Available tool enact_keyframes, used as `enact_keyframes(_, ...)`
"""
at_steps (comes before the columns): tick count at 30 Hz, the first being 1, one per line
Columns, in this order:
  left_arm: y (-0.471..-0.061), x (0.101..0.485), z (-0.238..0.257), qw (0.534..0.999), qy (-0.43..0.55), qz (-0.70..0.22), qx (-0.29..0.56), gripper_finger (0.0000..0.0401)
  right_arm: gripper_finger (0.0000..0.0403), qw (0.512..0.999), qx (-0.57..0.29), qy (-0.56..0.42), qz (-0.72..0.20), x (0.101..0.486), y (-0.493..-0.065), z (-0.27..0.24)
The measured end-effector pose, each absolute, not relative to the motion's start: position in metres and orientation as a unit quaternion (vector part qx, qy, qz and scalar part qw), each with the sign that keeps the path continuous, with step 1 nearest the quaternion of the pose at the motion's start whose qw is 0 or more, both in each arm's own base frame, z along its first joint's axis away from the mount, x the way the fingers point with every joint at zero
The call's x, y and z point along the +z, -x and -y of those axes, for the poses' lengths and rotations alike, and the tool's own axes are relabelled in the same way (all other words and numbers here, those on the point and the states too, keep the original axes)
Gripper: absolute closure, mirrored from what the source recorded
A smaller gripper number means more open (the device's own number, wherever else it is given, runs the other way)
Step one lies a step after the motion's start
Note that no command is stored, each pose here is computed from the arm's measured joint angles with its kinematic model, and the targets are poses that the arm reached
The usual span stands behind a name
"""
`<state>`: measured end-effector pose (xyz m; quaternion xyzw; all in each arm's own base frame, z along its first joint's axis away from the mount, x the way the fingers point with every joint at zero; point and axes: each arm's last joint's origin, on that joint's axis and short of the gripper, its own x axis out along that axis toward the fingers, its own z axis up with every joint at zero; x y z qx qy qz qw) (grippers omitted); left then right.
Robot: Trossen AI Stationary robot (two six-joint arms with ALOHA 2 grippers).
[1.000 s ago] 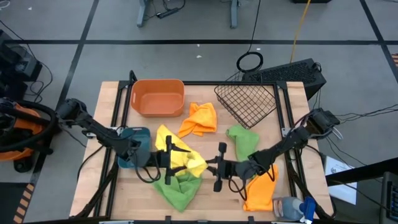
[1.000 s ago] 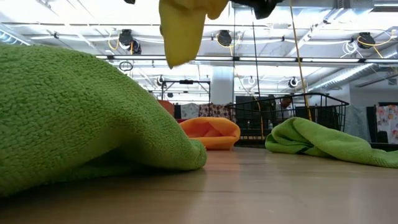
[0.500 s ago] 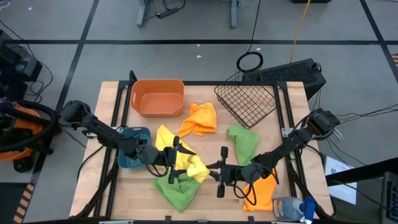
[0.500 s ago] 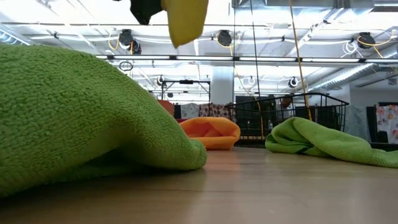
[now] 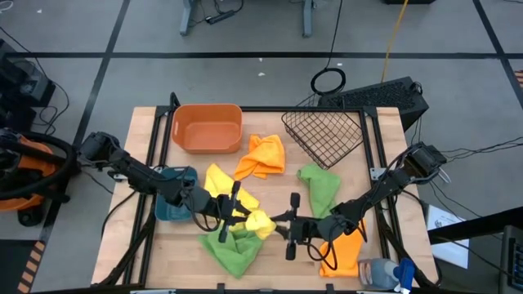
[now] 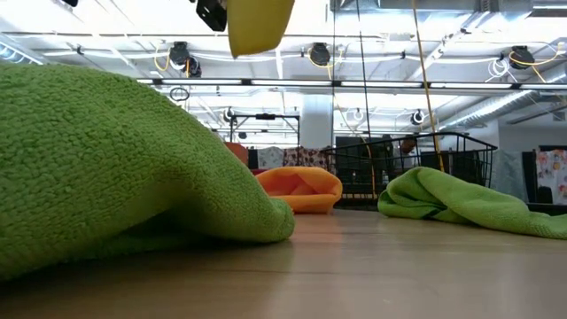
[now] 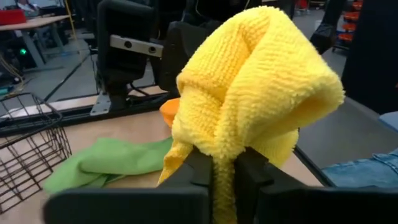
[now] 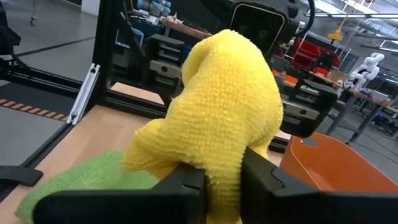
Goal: Sort microfiber towel by color & place in baskets
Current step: Put the right yellow microfiber towel into the orange bin
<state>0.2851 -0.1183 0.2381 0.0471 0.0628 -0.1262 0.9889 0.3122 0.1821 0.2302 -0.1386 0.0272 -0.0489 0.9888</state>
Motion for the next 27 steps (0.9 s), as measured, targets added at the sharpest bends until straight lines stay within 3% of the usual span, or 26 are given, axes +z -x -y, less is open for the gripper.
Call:
enact_keyframes(15,-0.279,0.253,0.115,0.991,-0.041,-0.033,-0.122,0.0379,0.0173,0.982,-0.111,0.139,-0.067,0.222,-0.301,-0.192)
enact_keyframes(20,-0.274,0.257,0.114,0.992,-0.045,-0.043,-0.106,0.0379,0.0147,0.981,-0.109,0.132,-0.093,0.215,-0.299,-0.192)
enact_keyframes(27,-0.259,0.264,0.113,0.995,-0.061,-0.071,-0.035,0.0379,0.0146,0.977,-0.116,0.128,-0.127,0.206,-0.299,-0.188)
